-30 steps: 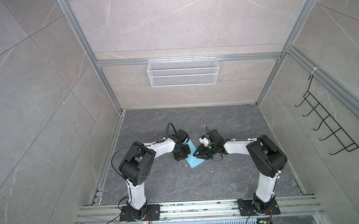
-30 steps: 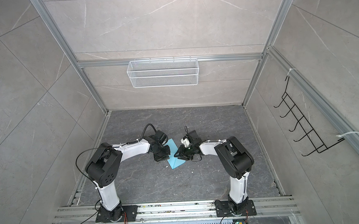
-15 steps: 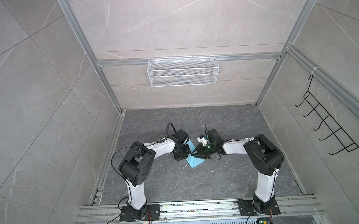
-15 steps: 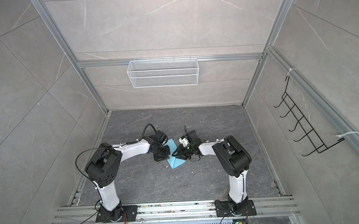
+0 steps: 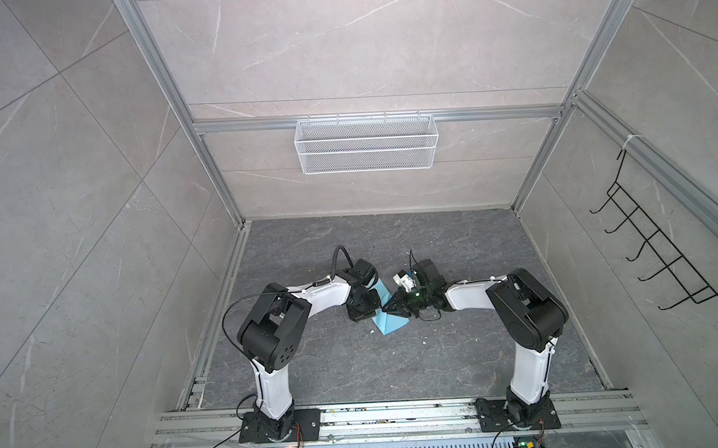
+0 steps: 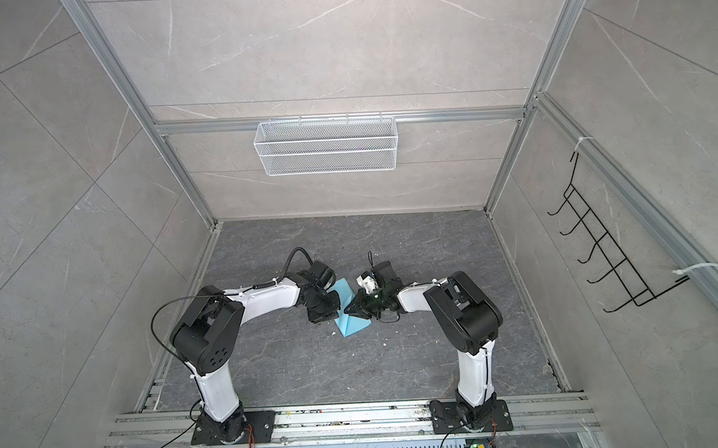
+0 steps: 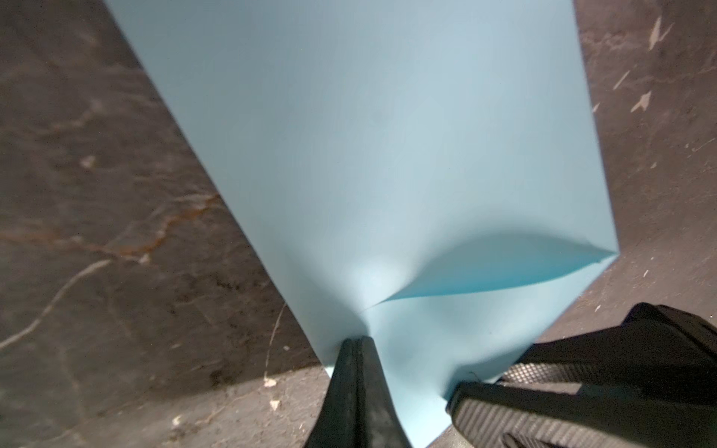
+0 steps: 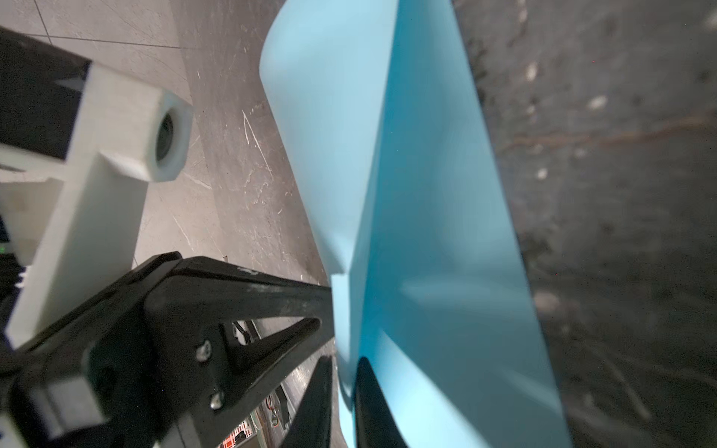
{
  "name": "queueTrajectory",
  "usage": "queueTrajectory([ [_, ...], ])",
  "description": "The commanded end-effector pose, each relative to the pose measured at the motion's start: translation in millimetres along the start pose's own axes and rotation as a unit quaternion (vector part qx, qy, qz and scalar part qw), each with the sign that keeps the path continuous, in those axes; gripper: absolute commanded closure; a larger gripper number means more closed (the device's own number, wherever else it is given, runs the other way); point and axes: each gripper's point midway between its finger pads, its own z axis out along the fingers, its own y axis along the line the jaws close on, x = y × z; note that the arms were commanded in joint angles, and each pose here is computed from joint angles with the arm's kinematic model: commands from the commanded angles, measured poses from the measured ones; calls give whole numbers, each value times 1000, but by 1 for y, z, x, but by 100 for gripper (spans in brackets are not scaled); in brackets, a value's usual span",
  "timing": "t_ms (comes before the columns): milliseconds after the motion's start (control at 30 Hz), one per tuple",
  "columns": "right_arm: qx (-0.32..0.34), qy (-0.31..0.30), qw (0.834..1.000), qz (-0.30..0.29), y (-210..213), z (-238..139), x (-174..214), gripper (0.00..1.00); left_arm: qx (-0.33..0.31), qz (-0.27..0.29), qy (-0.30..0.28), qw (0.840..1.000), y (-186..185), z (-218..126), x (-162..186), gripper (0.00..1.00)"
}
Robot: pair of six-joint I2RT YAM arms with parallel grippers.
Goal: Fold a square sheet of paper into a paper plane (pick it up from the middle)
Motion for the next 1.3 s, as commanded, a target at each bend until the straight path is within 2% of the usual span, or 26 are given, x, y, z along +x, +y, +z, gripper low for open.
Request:
queueTrajectory([
  [0, 14, 8, 1000, 0, -10, 6, 5, 89, 24, 11, -14, 1000, -11, -23, -8, 91],
  [133, 14, -17, 1000, -16, -2, 1, -4, 94, 67, -3, -47, 997, -18, -53, -25, 80],
  [333, -28, -102, 992, -67, 45, -27, -39, 98, 167, -39, -105, 980, -18, -104, -44, 55],
  [400, -54, -131, 987, -74, 64, -41, -52, 98, 205, -35, -127, 970, -22, -121, -45, 42],
  [533, -104, -159, 978, -81, 101, -64, -70, 98, 279, -3, -161, 947, -41, -152, -43, 23],
  [667, -157, -163, 971, -73, 135, -81, -77, 97, 368, 13, -160, 916, -69, -175, -39, 14],
  [767, -187, -158, 967, -66, 154, -89, -77, 97, 400, 8, -158, 903, -79, -184, -41, 13],
  [900, -202, -151, 966, -53, 166, -95, -75, 97, 416, 11, -151, 897, -88, -186, -44, 15],
  [1100, -208, -144, 967, -33, 169, -97, -75, 97, 441, 25, -143, 885, -100, -191, -48, 33],
  [1267, -198, -140, 970, -25, 165, -94, -75, 97, 437, 24, -145, 887, -100, -187, -51, 54],
])
